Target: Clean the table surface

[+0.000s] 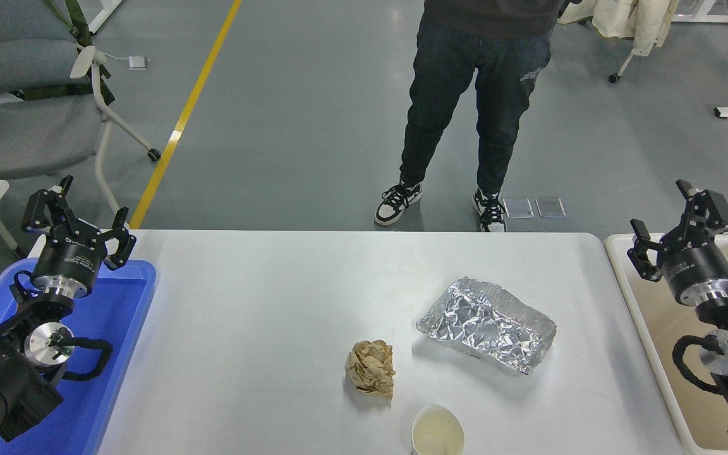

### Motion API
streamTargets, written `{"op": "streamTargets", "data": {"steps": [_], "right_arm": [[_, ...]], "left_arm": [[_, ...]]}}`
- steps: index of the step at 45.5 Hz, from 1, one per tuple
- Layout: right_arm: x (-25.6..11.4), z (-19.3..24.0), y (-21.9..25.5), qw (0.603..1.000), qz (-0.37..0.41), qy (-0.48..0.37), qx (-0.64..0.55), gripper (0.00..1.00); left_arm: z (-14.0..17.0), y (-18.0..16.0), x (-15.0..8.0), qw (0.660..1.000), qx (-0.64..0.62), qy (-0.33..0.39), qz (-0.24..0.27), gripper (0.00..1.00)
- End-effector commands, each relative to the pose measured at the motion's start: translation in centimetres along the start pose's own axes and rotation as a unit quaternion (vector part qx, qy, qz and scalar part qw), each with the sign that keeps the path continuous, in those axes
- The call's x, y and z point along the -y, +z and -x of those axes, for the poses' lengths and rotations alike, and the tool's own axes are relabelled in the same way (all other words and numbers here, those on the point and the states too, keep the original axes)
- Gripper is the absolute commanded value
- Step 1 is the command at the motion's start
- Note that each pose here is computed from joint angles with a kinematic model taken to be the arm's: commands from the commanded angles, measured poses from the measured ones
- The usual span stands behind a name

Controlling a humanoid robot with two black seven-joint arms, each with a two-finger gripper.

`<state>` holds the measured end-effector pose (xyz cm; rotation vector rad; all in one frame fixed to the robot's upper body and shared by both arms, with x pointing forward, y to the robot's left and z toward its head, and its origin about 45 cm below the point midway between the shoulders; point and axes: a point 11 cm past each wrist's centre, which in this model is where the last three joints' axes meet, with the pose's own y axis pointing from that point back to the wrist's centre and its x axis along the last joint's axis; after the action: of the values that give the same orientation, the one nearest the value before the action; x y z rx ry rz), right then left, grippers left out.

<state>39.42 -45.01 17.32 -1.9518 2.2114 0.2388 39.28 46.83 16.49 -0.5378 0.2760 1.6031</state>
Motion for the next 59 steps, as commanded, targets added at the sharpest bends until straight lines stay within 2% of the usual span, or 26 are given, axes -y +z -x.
{"op": "streamTargets", "data": {"steps": [1, 59], "right_arm": [[0.0, -0.4, -0.4, 1.000, -0.004, 0.003, -0.004, 0.99], [1.3, 0.4, -2.0, 1.000, -0.021, 0.004, -0.009, 0.99]], "left_arm": [[0.0, 0.0, 0.0, 1.000, 0.000, 0.000, 0.000, 1.00], [0.0, 0.0, 0.0, 1.000, 0.000, 0.000, 0.000, 1.00]]}}
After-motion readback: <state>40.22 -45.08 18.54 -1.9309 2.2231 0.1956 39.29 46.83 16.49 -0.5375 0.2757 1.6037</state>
